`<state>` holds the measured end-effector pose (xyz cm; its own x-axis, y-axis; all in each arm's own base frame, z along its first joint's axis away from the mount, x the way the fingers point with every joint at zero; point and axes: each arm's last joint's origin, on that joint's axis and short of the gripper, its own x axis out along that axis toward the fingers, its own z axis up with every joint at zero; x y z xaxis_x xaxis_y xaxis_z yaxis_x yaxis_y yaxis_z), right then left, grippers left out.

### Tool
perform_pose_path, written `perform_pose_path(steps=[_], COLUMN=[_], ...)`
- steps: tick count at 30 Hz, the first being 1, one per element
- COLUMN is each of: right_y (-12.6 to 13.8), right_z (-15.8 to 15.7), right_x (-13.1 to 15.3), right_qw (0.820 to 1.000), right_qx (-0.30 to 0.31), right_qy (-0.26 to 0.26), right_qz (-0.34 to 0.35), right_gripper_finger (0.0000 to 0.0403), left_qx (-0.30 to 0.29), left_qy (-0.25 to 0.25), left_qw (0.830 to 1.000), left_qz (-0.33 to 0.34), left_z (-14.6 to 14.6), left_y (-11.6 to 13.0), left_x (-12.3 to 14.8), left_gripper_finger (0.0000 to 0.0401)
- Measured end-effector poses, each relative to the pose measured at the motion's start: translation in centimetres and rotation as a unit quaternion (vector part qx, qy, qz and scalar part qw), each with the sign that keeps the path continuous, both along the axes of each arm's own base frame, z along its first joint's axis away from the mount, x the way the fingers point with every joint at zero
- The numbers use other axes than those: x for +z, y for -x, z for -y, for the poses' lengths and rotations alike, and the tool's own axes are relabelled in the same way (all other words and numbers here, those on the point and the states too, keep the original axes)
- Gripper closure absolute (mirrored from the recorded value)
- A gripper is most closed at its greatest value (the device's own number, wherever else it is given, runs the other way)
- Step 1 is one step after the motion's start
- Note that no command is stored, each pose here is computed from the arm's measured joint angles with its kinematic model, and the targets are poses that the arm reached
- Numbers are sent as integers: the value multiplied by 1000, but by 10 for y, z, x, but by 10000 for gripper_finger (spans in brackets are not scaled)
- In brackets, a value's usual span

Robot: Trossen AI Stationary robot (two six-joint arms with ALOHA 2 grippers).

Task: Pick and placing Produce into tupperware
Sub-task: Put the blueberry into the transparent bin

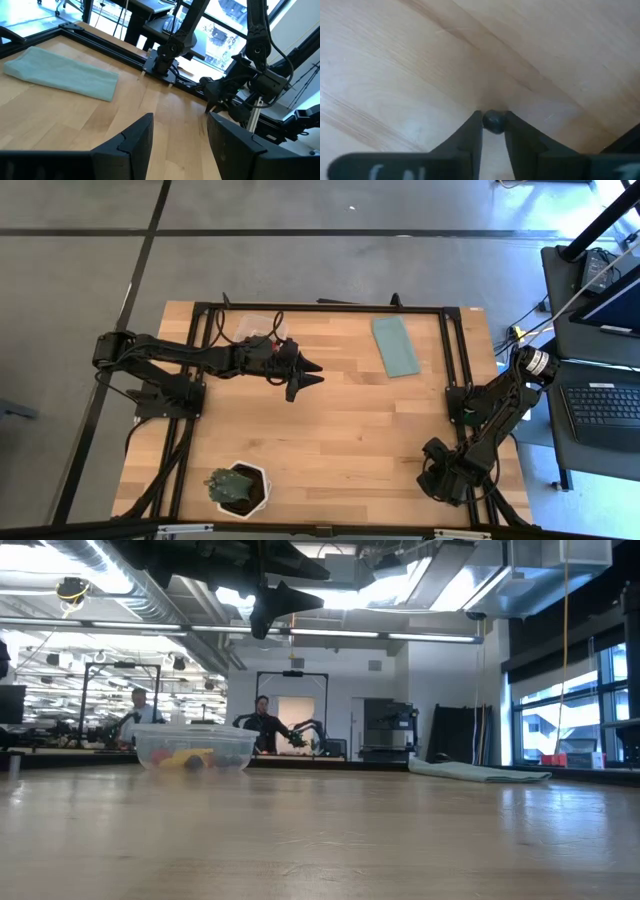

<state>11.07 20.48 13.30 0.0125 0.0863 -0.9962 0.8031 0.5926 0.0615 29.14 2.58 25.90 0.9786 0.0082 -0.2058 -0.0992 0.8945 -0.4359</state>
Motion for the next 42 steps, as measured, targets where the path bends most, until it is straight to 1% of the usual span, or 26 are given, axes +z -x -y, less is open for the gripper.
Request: perform_pose_path(steps=[4, 13, 16, 18, 21, 24, 27, 30, 32, 36, 38, 40, 42], right_y=[0, 0, 0, -5, -14, -25, -39, -54, -64, -89, -104, -117, -130], right_z=[0, 0, 1, 2, 7, 15, 26, 43, 57, 90, 108, 125, 142], right_x=[0, 0, 2, 6, 20, 35, 54, 76, 89, 114, 125, 134, 143], right_qw=[1000, 1000, 1000, 998, 992, 983, 964, 936, 917, 874, 848, 823, 796], right_qx=[1, 1, 0, -14, -33, -29, -18, -7, 4, 22, 24, 32, 37], right_qy=[0, 2, 2, 10, 6, 1, -2, 22, 48, 104, 129, 145, 149], right_qz=[1, 1, 13, 52, 118, 179, 263, 350, 395, 474, 513, 548, 585], right_gripper_finger=[340, 344, 347, 347, 347, 347, 347, 347, 347, 347, 347, 347, 347], left_qx=[0, 0, 0, 0, -1, -5, -10, -15, -18, -27, -33, -36, -38], left_qy=[0, 0, 0, 0, 0, 1, 2, 2, 2, 0, -6, -13, -25], left_qw=[1000, 1000, 1000, 1000, 1000, 1000, 1000, 1000, 1000, 1000, 999, 999, 999], left_qz=[0, 0, 0, 0, 0, 3, 5, 8, 7, 8, 10, 15, 20], left_z=[0, 0, 0, 0, 0, 2, 4, 7, 9, 14, 15, 16, 16], left_y=[0, 0, 0, 0, 0, 0, -1, -1, -1, -1, -1, 0, 1], left_x=[0, 0, 0, 0, 0, 0, 1, 1, 1, 2, 2, 5, 7], left_gripper_finger=[225, 225, 225, 225, 225, 225, 225, 225, 225, 225, 225, 225, 225])
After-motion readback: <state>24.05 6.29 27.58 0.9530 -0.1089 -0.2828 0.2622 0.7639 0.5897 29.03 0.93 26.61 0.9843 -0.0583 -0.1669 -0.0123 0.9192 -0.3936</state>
